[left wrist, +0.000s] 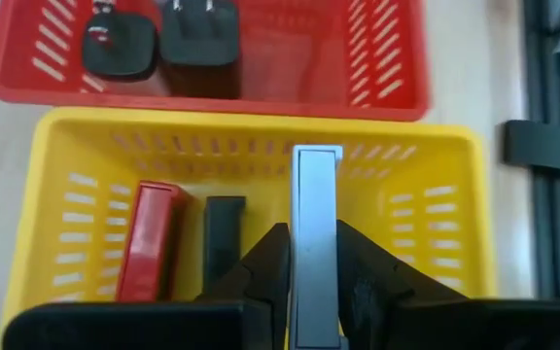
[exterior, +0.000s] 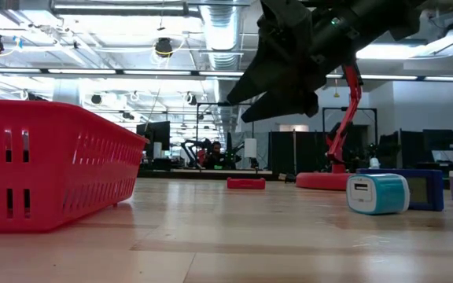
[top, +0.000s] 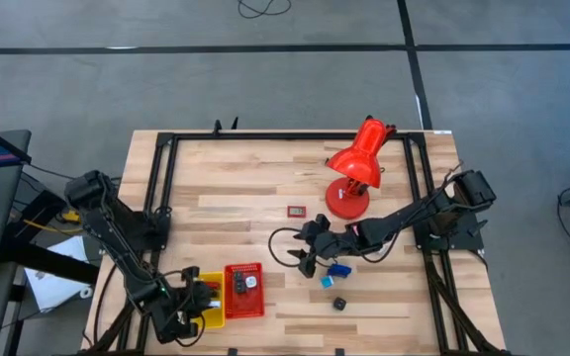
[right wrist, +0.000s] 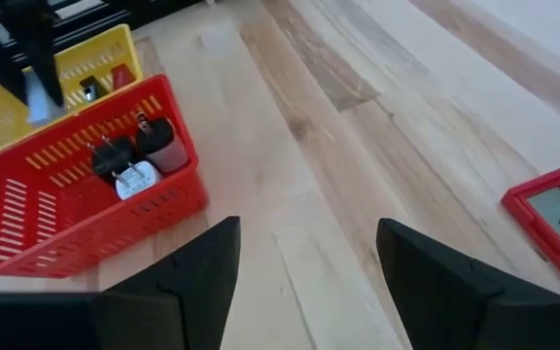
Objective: Pick & Place Office items
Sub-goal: Put the white digital clock into the yellow bin
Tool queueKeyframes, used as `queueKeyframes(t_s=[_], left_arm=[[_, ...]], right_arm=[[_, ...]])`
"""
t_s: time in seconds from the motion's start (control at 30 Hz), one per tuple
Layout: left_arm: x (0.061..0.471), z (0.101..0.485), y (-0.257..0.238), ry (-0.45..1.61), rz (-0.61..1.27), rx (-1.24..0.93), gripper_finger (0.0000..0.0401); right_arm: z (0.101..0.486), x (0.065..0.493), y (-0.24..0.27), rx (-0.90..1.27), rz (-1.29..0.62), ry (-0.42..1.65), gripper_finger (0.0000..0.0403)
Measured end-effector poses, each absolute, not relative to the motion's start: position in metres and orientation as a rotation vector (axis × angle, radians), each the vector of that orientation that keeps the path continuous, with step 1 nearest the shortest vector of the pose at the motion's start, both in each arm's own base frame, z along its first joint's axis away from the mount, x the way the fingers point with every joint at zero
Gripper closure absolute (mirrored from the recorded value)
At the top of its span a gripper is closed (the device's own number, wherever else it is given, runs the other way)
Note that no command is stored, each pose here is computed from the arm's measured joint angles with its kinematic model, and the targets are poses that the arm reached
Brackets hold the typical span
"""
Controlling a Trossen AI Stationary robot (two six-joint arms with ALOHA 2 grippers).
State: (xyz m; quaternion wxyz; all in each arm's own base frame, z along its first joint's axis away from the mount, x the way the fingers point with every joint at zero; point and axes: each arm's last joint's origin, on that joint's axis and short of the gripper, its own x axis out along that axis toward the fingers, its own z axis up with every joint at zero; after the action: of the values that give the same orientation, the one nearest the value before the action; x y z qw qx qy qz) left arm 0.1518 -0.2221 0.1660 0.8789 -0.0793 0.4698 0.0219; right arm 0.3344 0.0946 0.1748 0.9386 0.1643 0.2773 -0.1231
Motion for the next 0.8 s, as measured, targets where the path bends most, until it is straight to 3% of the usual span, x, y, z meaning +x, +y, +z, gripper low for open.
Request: queueKeyframes(t_s=[0.8], left_arm=[[0.150,0.147,-0.218,1.037,0.171,-0.125,0.0334]], right_arm=[[0.175,0.335,0.095,0.337,-0.250,0.562,0.0168]])
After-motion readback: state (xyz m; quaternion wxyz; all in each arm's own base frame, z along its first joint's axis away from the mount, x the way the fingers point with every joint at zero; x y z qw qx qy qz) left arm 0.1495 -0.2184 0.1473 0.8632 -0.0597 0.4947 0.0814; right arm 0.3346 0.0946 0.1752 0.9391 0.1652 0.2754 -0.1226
